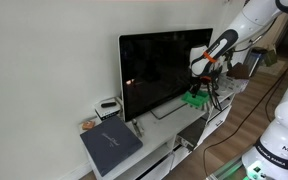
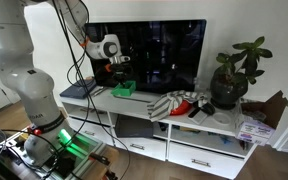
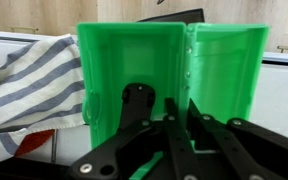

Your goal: Pick up the green lunch box and move it to the left of the tv stand

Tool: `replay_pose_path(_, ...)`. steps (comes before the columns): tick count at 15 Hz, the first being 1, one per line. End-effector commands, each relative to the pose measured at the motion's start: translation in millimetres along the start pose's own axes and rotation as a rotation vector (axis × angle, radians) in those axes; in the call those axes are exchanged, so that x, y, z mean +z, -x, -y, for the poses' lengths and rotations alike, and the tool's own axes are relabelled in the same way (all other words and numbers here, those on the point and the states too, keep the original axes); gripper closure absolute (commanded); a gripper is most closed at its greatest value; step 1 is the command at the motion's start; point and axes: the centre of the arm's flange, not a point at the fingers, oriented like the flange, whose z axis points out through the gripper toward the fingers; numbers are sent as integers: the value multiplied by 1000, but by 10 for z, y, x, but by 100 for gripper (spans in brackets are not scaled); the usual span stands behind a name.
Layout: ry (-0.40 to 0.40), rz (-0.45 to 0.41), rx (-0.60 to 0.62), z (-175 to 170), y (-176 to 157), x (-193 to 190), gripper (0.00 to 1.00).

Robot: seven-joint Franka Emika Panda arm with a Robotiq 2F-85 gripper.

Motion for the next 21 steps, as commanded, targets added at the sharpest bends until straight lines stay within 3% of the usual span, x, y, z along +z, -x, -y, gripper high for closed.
replay_pose_path(1,-1,1,0,-74,27,6,88)
replay_pose_path(8,-1,1,-10,-55,23,6,88)
replay_pose_path(9,-1,1,-10,-54,23,6,97)
replay_pose_path(15,-91,-2,-9,-572,-197,261,97)
replay_pose_path(21,-172,10,-14,-884,-369,778,97)
